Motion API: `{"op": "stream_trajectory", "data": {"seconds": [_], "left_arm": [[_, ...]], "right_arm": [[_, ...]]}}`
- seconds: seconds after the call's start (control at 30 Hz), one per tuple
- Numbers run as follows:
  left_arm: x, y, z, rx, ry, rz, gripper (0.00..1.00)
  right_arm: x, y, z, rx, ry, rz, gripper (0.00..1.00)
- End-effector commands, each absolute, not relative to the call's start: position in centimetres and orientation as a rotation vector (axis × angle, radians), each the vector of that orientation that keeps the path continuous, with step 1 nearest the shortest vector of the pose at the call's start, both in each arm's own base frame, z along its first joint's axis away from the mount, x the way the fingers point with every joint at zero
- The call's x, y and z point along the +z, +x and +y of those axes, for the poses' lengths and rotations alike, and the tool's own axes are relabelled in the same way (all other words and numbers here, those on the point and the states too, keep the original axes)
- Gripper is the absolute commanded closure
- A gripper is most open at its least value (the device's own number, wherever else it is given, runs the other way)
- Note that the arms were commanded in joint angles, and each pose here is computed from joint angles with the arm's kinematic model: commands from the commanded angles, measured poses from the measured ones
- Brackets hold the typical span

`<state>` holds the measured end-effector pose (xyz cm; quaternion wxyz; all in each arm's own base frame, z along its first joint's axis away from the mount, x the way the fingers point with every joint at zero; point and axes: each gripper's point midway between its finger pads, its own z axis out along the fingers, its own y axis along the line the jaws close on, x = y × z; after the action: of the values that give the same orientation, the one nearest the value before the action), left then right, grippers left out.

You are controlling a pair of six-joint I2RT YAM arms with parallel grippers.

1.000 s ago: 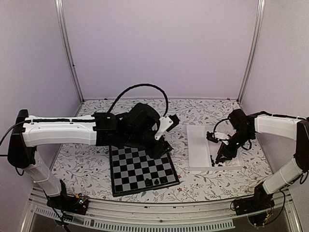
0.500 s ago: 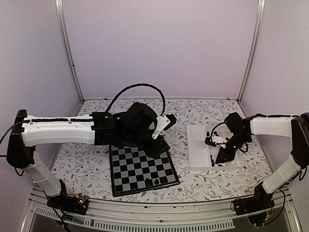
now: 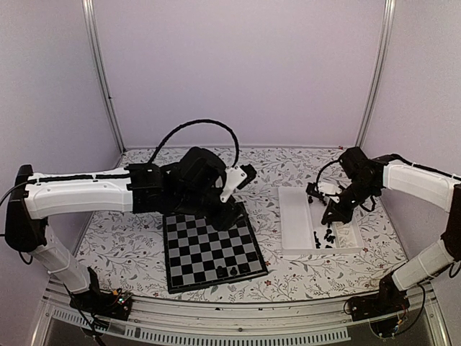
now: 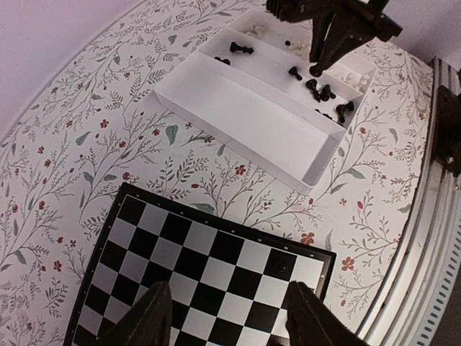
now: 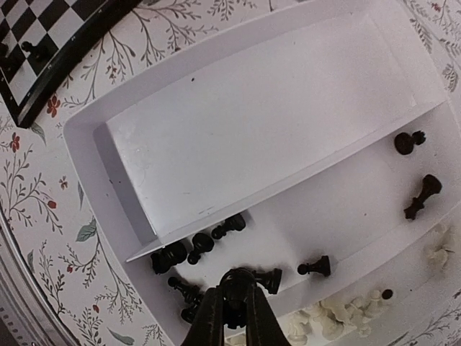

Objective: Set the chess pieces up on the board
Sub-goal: Pick up the chess piece from the storage box, then place the chess piece on the chessboard.

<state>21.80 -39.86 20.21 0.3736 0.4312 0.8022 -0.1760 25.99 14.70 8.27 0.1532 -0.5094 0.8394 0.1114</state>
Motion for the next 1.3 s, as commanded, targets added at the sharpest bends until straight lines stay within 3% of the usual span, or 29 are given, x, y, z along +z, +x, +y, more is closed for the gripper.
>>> {"op": "stream_trajectory", "data": {"seconds": [0.0,0.23,0.47,0.8,1.27], "left_arm": [[21.1,23.7,-37.6,-0.381,1.088,2.049,0.43],[20.9,29.8,-33.5,-0.238,0.97,2.091,0.42],[18.6,35.4,-27.7,-0.203,0.754,2.142,0.42],[18.2,35.7,-25.1,-0.126,0.701,2.15,0.42],[19.3,35.5,-25.1,-0.144,0.7,2.131,0.42]], "right_arm": [[13.5,25.7,15.9,0.343,-1.46,2.302,0.95],[17.8,23.6,21.9,0.444,-1.608,2.075,0.95],[16.1,21.0,28.2,0.468,-1.882,1.961,0.95],[10.2,15.7,33.7,0.495,-2.182,1.869,0.95],[6.4,14.8,36.8,0.398,-2.31,1.83,0.94]]}}
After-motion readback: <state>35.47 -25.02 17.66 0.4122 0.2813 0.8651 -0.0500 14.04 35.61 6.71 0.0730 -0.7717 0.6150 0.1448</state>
